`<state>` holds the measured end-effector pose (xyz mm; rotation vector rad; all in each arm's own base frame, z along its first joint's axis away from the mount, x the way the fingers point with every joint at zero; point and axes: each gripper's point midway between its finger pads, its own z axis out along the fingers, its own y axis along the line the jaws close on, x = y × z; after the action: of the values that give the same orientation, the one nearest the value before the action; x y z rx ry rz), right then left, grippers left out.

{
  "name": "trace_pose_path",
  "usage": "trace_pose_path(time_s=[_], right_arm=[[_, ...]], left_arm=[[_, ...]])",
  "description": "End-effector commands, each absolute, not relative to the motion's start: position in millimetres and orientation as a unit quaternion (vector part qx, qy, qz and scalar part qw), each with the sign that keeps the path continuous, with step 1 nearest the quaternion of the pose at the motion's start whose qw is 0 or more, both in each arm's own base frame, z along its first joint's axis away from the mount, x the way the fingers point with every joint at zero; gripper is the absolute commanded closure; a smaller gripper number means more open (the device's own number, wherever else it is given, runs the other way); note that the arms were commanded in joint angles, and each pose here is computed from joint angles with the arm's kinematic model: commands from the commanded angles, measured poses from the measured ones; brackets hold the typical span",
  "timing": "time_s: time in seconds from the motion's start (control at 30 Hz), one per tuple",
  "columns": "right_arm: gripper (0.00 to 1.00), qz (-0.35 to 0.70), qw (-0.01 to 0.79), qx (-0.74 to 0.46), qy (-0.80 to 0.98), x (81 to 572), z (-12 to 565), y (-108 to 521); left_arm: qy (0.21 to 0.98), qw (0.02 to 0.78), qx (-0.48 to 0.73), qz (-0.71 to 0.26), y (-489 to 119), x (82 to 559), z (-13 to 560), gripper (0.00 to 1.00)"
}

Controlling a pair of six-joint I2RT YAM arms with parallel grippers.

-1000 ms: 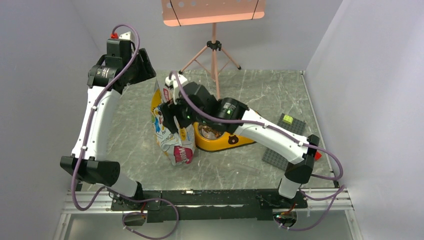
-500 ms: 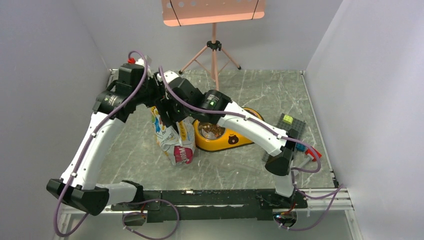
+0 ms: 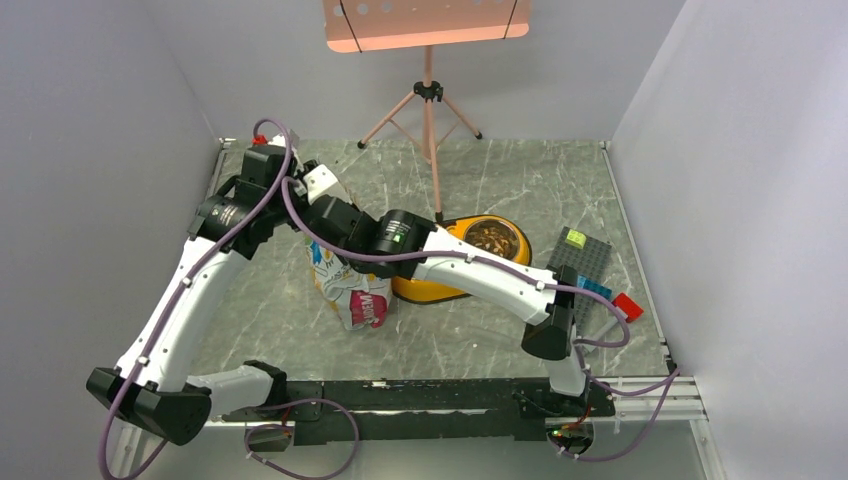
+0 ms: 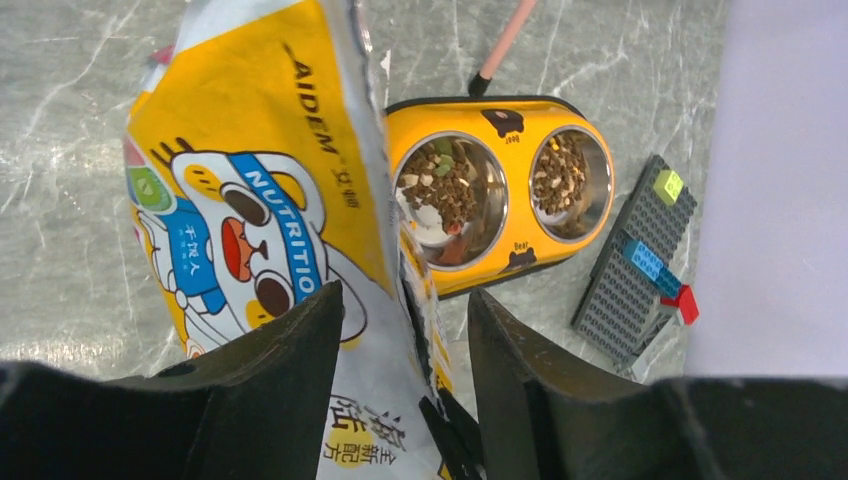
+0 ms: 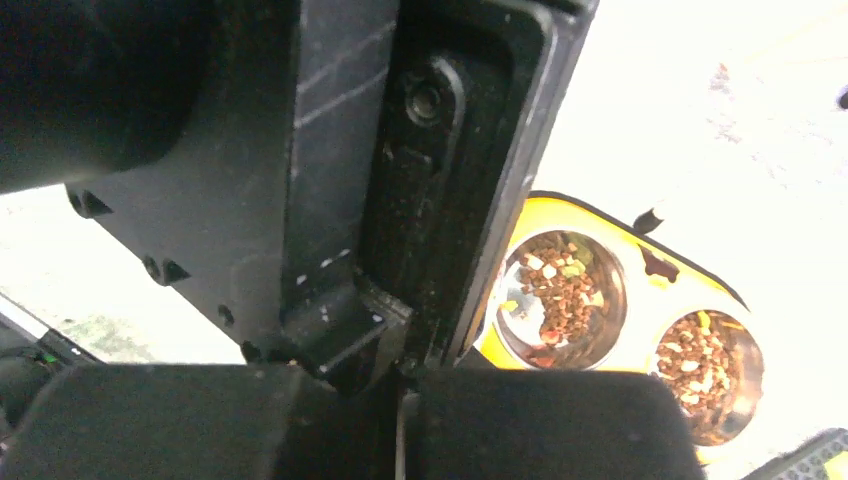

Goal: Serve the pet food

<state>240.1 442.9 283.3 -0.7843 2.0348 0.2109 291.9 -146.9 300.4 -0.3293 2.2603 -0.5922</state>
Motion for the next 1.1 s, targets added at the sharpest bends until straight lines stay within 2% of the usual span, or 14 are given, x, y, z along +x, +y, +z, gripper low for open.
trace_pose_path(time_s=[0.0, 0.2, 0.3, 0.37, 0.4, 0.43, 0.57, 0.6, 0.63, 0.7, 0.77, 0.9, 1.07], right_arm=[[1.0, 0.083, 0.494, -0.316, 0.806, 243, 304, 438], [1.0, 0.184, 0.489, -0.331, 0.786, 229, 316, 449], [1.0, 0.198, 0.493, -0.33, 0.78, 229, 321, 450], [1.0, 0.202, 0.496, -0.325, 0.779, 231, 324, 449], [1.0, 0.205, 0.496, -0.322, 0.78, 231, 324, 448], [1.0, 0.211, 0.498, -0.318, 0.779, 231, 325, 446], [1.0, 0.217, 0.498, -0.292, 0.787, 231, 330, 431], [0.87, 0.21, 0.496, -0.288, 0.792, 232, 326, 427], [0.71, 0.202, 0.492, -0.287, 0.797, 232, 321, 424], [0.56, 0.192, 0.484, -0.288, 0.804, 231, 311, 420], [0.47, 0.188, 0.482, -0.291, 0.805, 231, 308, 421], [0.46, 0.184, 0.487, -0.303, 0.798, 238, 313, 436], [0.47, 0.163, 0.492, -0.306, 0.799, 249, 313, 453]], left_arm=[[0.88, 0.379, -0.128, -0.256, -156, 282, 303, 0.46], [0.877, 0.366, -0.115, -0.29, -174, 278, 300, 0.53], [0.884, 0.354, -0.115, -0.281, -176, 275, 291, 0.62], [0.884, 0.361, -0.118, -0.273, -172, 275, 287, 0.76], [0.882, 0.369, -0.119, -0.267, -170, 277, 288, 0.91], [0.884, 0.373, -0.125, -0.254, -165, 278, 289, 1.0], [0.899, 0.365, -0.156, -0.182, -144, 285, 297, 1.0], [0.903, 0.36, -0.162, -0.171, -141, 285, 300, 1.0], [0.903, 0.36, -0.166, -0.168, -140, 286, 306, 1.0], [0.906, 0.348, -0.173, -0.166, -140, 284, 307, 1.0], [0.908, 0.337, -0.181, -0.173, -144, 283, 309, 1.0], [0.911, 0.304, -0.201, -0.193, -154, 279, 307, 1.0], [0.908, 0.298, -0.227, -0.188, -151, 277, 312, 1.0]])
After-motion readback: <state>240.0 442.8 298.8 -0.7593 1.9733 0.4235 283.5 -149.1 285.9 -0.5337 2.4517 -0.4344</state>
